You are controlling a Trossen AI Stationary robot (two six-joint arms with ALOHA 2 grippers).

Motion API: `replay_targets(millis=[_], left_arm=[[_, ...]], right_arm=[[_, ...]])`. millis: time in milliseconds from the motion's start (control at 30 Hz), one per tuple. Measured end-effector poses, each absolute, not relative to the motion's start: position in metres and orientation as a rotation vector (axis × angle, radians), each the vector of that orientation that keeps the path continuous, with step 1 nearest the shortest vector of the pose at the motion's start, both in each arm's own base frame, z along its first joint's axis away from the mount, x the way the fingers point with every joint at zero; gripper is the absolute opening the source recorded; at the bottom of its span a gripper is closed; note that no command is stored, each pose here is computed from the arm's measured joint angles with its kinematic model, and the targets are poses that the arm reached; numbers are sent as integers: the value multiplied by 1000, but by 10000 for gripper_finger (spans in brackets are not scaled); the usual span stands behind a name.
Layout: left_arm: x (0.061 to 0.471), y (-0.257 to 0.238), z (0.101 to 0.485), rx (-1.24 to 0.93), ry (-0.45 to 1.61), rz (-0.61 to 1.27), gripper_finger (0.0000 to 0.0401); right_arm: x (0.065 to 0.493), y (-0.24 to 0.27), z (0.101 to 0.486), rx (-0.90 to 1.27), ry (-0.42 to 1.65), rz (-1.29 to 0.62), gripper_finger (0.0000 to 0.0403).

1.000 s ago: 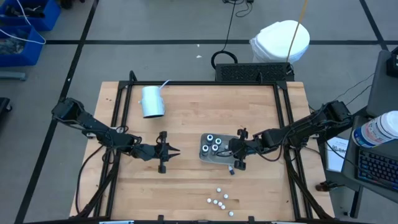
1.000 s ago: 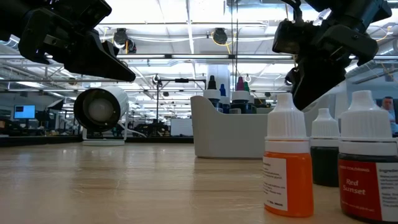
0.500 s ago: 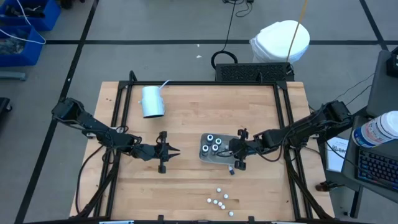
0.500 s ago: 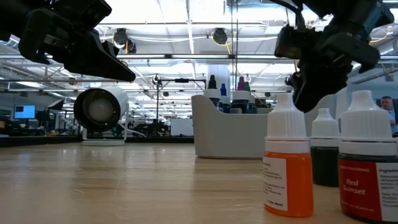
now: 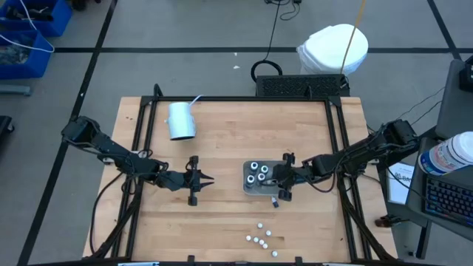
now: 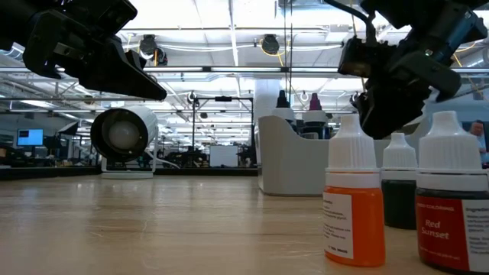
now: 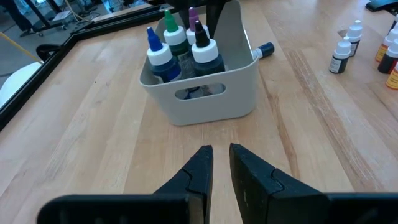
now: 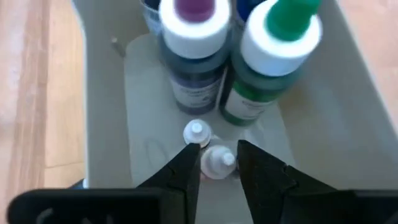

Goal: Pick & Place food coloring
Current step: Put the orange food coloring bottle into the gray bin

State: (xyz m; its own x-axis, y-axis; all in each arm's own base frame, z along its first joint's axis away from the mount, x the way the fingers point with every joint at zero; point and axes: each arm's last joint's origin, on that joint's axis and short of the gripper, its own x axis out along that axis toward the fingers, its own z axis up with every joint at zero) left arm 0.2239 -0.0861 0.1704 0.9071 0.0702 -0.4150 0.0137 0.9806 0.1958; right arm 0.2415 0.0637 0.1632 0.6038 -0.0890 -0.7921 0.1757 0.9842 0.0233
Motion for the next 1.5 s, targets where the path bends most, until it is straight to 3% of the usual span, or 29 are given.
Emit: replay_targets(millis=[200,400,533,767,900,1167,1333,1500], left_arm=[[224,-86,170,197,434,30,63],[224,-86,171,196,433,30,63],[224,-86,171,206,433,34,63],[226,-87,176,276,379,24,63],[227,-87,178,292,361,29,63],[229,-100,179,292,347,-36,62],[247,-150,193,410,292,-214,57],[276,-198,195,508,311,-260,10]], right_arm=[[241,63,163,125,922,-143,138],[242,63,182,121,931,-133,140],[235,66,218,113,896,-87,126],[203,78,256,-38,535,-10,55],[183,72,243,-66,495,-80,7],[158,61,191,5,430,-73,9],[149,63,169,-11,337,-21,2],[145,64,163,-59,334,30,1]])
